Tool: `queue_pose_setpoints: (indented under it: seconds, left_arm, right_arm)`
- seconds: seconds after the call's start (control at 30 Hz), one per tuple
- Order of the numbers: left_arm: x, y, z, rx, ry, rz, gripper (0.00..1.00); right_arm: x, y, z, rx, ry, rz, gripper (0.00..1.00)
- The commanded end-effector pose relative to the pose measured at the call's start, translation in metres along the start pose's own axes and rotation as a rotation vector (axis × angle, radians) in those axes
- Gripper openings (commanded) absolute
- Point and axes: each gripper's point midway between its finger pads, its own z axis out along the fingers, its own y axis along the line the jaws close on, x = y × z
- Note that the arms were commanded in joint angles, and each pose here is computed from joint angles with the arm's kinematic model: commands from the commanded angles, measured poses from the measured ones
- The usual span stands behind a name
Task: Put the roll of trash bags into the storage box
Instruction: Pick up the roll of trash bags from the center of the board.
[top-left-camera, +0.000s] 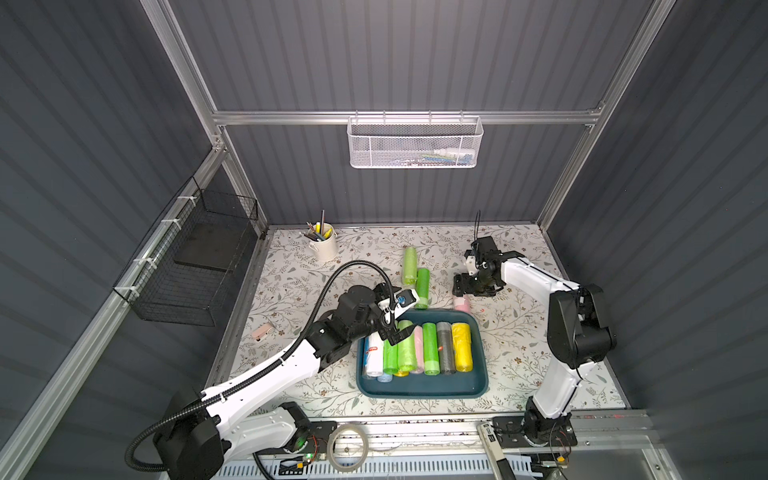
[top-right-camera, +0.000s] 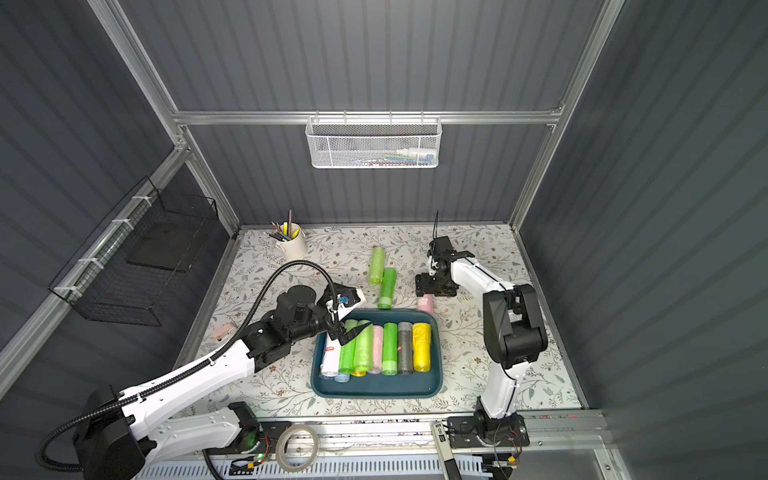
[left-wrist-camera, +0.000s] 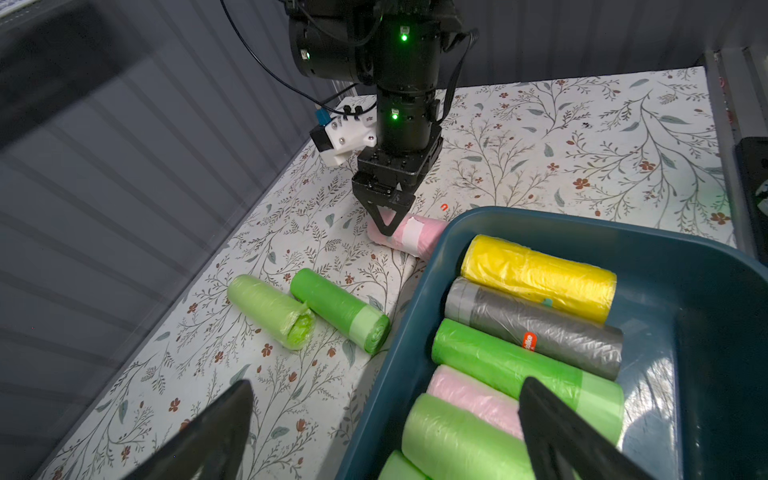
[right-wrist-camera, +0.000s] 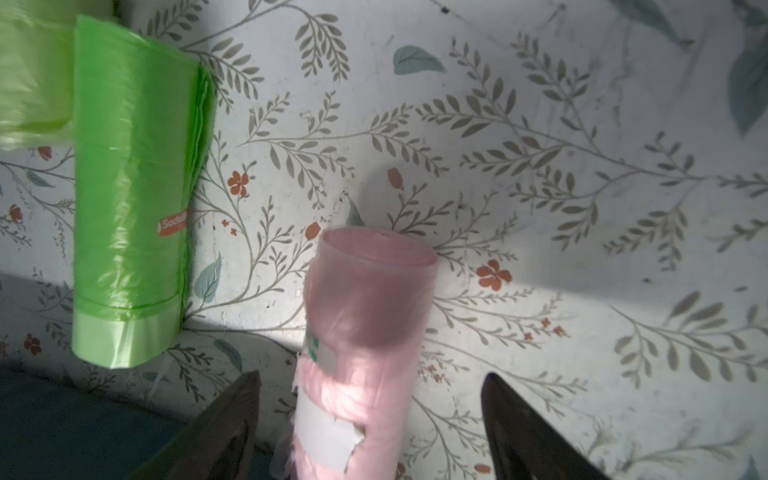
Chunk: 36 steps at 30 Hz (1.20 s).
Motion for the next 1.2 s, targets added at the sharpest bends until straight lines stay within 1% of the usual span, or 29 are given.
queue_pose_setpoints:
  seconds: [0.0, 0.1, 0.2, 0.3, 0.4, 0.5, 0.53, 0.6, 0.67, 0.73, 0.87, 0.93, 1.07, 1.17]
  left_arm:
    - [-0.004, 0.009, -0.001, -0.041, -0.016, -0.017, 1.00]
    - [-0.007, 0.013, -0.003, -0.055, -0.015, -0.018, 1.00]
    - [-0.012, 0.014, -0.008, -0.053, -0.014, -0.021, 1.00]
    - [-0.021, 0.016, -0.018, -0.070, -0.055, -0.028, 1.00]
    - [-0.023, 0.016, -0.022, -0.076, -0.069, -0.025, 1.00]
    - [-0.024, 0.018, -0.021, -0.073, -0.052, -0.038, 1.00]
    - [-0.025, 0.019, -0.021, -0.073, -0.047, -0.048, 1.00]
    - [-0.025, 0.017, -0.020, -0.063, -0.046, -0.057, 1.00]
    - [-0.025, 0.015, -0.019, -0.048, -0.045, -0.059, 1.00]
    - [-0.024, 0.014, -0.018, -0.041, -0.039, -0.066, 1.00]
    - [-0.018, 0.018, -0.014, -0.059, -0.004, -0.082, 1.00]
    - [-0.015, 0.021, -0.013, -0.074, 0.017, -0.081, 1.00]
    - [-0.012, 0.023, -0.013, -0.086, 0.036, -0.064, 1.00]
    - [-0.010, 0.021, -0.014, -0.073, 0.052, -0.053, 1.00]
  right_arm:
    - [0.006, -0.001, 0.008, 0.007, 0.057, -0.014, 0.81]
    - [0.010, -0.003, 0.016, 0.013, 0.084, -0.015, 0.79]
    - [0.011, -0.004, 0.020, 0.028, 0.084, -0.013, 0.79]
    - [0.011, -0.008, 0.023, 0.064, 0.087, -0.014, 0.79]
    - [0.011, -0.012, 0.027, 0.084, 0.093, -0.010, 0.68]
    - [0.010, -0.015, 0.032, 0.103, 0.108, 0.001, 0.56]
    - [0.008, -0.016, 0.032, 0.113, 0.107, -0.001, 0.50]
    - [0.002, -0.021, 0.027, 0.146, 0.082, -0.010, 0.44]
    - [-0.008, -0.027, 0.017, 0.179, 0.050, -0.016, 0.39]
    - [-0.018, -0.033, 0.002, 0.214, 0.018, -0.022, 0.36]
    - [-0.030, -0.050, -0.039, 0.326, -0.071, -0.019, 0.34]
    - [-0.032, -0.053, -0.058, 0.350, -0.117, -0.015, 0.33]
    - [-0.029, -0.048, -0.094, 0.337, -0.207, -0.009, 0.33]
    - [-0.022, -0.040, -0.116, 0.295, -0.241, -0.012, 0.34]
